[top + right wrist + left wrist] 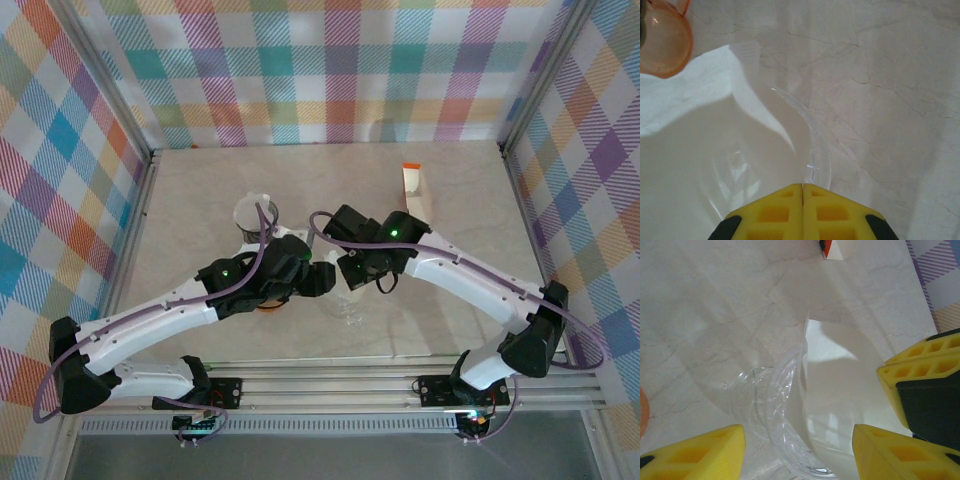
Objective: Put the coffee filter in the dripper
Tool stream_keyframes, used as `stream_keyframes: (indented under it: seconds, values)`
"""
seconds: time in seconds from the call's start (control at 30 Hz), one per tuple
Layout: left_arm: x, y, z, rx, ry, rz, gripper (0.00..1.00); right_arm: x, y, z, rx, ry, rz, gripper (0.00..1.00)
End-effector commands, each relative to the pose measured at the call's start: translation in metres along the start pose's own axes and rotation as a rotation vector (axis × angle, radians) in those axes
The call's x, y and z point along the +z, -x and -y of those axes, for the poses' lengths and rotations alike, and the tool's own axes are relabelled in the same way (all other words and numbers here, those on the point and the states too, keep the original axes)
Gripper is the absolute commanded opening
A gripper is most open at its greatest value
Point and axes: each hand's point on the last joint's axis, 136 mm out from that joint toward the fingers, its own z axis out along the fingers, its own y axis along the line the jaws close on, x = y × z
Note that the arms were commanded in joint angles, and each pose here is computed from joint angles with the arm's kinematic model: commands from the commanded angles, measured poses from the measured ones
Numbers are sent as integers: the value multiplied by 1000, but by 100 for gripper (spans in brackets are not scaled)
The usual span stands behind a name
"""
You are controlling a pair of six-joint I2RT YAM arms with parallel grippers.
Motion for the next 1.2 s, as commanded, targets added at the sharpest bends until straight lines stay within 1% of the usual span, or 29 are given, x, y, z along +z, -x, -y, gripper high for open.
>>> stream_keyframes:
  seconds: [0.0,0.1,0.2,0.27,0.37,0.53,0.73,0.83,0.97,1.03,1.1,1.17]
  values:
    - [-3,-1,-9,-19,18,6,59,1,0,2,-38,-57,5,0]
    - [0,-5,-11,-20,20,-7,56,0,1,0,-43,-60,7,0]
    - [3,-9,-13,-24,23,-17,50,2,0,-2,-44,-58,7,0]
    - [4,-12,-15,-24,28,-24,48,3,-1,-2,-43,-57,6,2]
    - [4,-14,-19,-25,41,-32,46,6,-2,-3,-43,-58,4,4]
    - [0,-15,-23,-15,54,-33,44,8,-3,-4,-44,-57,7,5]
    - [6,-24,-23,-6,52,-72,40,9,-5,-3,-41,-59,8,9]
    - [9,-27,-22,-2,47,-82,39,5,-1,-3,-35,-55,29,15]
    - [12,-31,-21,4,51,-100,38,-2,2,0,-31,-56,61,22]
    - [13,-31,-21,6,52,-102,38,-7,4,2,-28,-53,81,29]
    - [13,-31,-21,6,51,-101,38,-11,6,2,-31,-42,98,40]
    - [13,-30,-21,5,53,-99,38,-11,7,-1,-40,-20,89,50]
